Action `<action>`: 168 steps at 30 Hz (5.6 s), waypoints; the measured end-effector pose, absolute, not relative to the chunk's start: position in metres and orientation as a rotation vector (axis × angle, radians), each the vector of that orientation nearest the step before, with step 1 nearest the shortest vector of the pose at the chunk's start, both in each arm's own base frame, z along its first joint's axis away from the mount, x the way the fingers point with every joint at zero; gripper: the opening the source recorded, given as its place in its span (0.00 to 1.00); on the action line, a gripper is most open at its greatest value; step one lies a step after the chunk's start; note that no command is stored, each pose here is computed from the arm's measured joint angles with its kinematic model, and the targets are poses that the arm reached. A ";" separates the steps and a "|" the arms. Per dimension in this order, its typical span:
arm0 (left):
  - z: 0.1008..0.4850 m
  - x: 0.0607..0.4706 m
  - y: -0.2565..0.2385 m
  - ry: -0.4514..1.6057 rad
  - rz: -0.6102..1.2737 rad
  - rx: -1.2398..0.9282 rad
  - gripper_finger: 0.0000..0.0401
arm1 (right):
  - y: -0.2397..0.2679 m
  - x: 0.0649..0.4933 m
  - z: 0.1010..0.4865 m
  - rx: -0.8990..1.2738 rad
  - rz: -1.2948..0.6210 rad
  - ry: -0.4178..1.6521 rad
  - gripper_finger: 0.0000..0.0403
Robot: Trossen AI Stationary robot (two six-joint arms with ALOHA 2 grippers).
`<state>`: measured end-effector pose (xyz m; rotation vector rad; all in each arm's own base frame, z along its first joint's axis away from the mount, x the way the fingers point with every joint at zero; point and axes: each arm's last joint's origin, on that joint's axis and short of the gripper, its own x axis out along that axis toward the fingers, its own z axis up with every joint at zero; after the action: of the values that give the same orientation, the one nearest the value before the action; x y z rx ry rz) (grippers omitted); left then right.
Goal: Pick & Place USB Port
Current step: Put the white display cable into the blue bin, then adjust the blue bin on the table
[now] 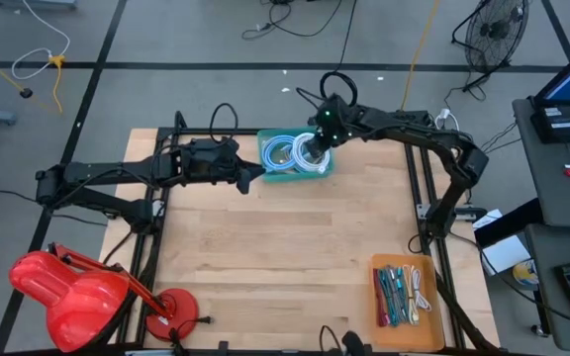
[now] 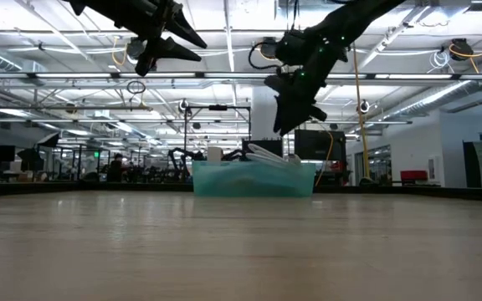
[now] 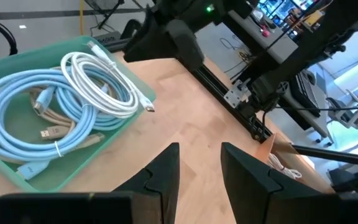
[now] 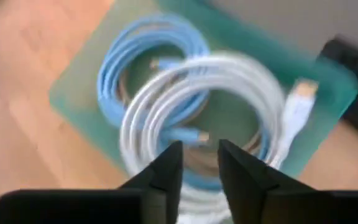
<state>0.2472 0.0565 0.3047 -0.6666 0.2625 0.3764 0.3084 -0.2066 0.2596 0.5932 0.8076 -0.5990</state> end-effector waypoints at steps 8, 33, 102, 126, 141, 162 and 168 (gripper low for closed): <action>0.305 0.247 0.057 0.261 0.377 -0.673 0.29 | -0.193 0.295 0.250 0.696 -0.481 1.010 0.01; 0.305 0.247 0.057 0.262 0.380 -0.669 0.29 | -0.176 0.303 0.221 0.732 -0.393 0.999 0.00; 0.311 0.245 0.073 0.190 0.364 -0.678 0.29 | -0.147 0.273 0.322 0.711 -0.362 0.506 0.00; 0.234 0.274 0.085 0.687 0.117 -0.643 0.11 | -0.030 0.257 0.243 0.901 -0.436 0.560 0.00; 0.164 0.323 0.107 0.657 0.045 -0.756 0.00 | -0.053 0.263 0.196 0.864 -0.646 0.549 0.00; 0.165 0.311 0.140 0.716 0.329 -0.656 0.00 | -0.082 0.275 0.169 0.850 -0.679 0.573 0.00; 0.165 0.307 0.147 0.711 0.348 -0.666 0.00 | -0.086 0.273 0.169 0.819 -0.768 0.535 0.00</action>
<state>0.3074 0.1466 0.1649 -0.6656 0.7114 0.3477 0.2734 -0.0857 0.1689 0.8191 0.5353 -0.7677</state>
